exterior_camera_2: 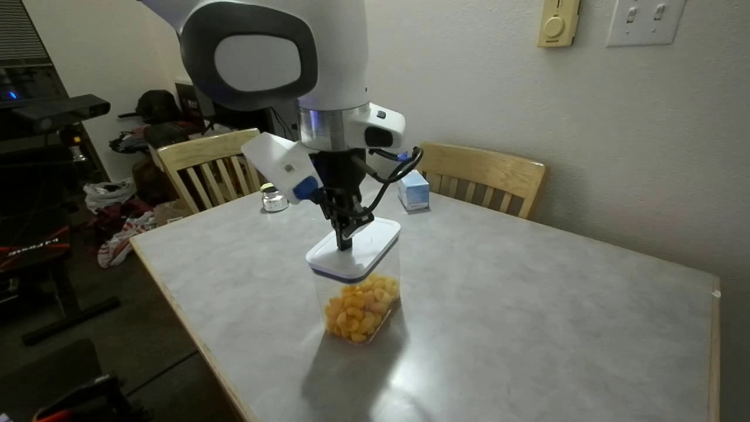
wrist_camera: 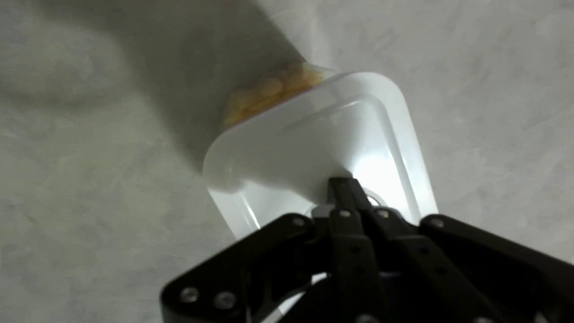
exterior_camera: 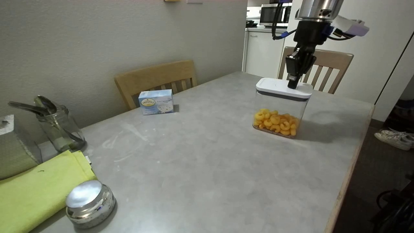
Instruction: Remove the white lid from the container and put it on the table
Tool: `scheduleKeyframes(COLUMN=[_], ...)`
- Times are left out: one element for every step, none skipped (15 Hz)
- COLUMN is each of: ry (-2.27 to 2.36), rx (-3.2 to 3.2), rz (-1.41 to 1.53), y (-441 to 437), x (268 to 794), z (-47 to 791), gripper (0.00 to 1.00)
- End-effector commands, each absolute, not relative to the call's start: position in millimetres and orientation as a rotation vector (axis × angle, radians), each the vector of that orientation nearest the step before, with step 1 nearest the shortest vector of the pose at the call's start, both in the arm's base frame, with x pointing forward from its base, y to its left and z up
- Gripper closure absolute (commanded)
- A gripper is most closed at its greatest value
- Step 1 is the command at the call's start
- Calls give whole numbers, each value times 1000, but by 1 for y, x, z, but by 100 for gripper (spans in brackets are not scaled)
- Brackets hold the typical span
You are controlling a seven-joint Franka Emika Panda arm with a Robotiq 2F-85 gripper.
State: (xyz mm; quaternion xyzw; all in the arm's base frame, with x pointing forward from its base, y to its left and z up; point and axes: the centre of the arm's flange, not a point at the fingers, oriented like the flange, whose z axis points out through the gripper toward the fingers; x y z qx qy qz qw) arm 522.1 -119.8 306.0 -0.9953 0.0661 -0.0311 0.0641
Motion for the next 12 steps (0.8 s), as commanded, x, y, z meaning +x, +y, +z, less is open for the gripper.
scheduleKeyframes(ry=[184, 180, 178, 136, 151, 142, 142, 142, 142, 141, 142, 144], rx=[-2995, -2999, -2999, -2968, -2976, -2967, -2965, -2965, -2968, -2977, -2988, -2996], rz=[-162, -179, -191, -230, -230, -246, -253, -258, -257, -259, -261, -267], y=[-121, -121, -121, -123, -123, -125, -128, -129, -131, -133, -135, -137], x=[522, 525, 526, 528, 528, 528, 526, 528, 530, 530, 530, 530], z=[305, 306, 306, 305, 306, 306, 305, 302, 299, 297, 294, 292], gripper=[100, 100, 100, 100, 100, 100, 100, 100, 100, 100, 100, 100])
